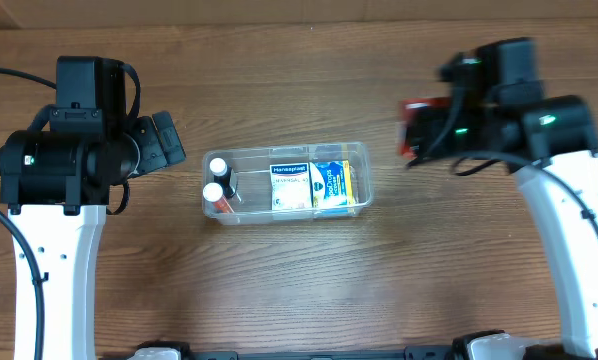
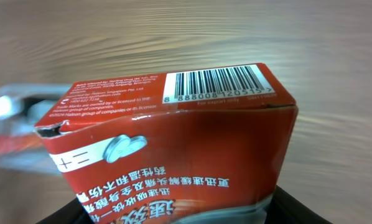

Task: Pack container
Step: 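Place the red box into the container's right end, release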

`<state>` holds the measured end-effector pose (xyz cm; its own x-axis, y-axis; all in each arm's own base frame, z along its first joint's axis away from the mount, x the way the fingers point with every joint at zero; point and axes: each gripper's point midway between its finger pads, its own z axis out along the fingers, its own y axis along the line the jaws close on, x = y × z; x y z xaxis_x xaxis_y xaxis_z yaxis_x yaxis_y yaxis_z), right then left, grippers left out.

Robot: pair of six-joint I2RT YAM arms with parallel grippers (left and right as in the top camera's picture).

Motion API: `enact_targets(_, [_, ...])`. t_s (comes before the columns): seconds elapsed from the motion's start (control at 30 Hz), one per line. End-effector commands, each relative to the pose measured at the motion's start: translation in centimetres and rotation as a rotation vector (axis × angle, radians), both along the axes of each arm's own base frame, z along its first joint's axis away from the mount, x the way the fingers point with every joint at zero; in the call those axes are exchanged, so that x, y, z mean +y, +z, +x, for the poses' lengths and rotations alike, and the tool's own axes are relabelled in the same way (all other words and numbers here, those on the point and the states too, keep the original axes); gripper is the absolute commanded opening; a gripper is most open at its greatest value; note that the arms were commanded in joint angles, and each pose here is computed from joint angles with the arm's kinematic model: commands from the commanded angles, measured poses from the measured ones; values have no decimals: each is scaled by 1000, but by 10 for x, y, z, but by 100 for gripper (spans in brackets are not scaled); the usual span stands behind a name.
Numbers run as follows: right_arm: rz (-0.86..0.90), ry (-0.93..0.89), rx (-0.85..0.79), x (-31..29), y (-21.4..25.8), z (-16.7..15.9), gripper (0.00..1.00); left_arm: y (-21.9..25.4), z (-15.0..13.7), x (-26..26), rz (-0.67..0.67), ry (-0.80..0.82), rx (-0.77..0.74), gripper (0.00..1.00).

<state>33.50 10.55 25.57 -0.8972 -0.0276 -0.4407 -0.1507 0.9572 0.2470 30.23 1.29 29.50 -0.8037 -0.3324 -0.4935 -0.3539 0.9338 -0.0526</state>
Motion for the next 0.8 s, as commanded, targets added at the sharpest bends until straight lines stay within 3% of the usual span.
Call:
enact_targets(0.0, [33,94,-18,61,1,-5,65,7,0,2,14,-12,-18,100])
enact_targets(0.13, [-4,130,105,102,-48,-2,65,7,0,2,14,-12,-18,100])
enact_targets(0.3, [-69,37,357,107,-130,1,64,7,0,3,15,-11,-18,100])
enact_targets(0.47, [-111,29,441,106,-163,-1,66,7,0,3,15,-11,-18,100])
enact_targets(0.53, [-112,29,443,106,-164,-1,72,7,0,3,15,-11,-18,100])
enact_targets(0.57, [-112,29,442,106,-164,-1,90,7,0,3,15,-11,-18,100])
enact_targets(0.6, [-111,30,439,106,-164,0,100,7,0,3,15,-11,-18,100])
enact_targets(0.77, [-117,26,359,106,-151,14,100,7,0,3,15,-12,-18,100])
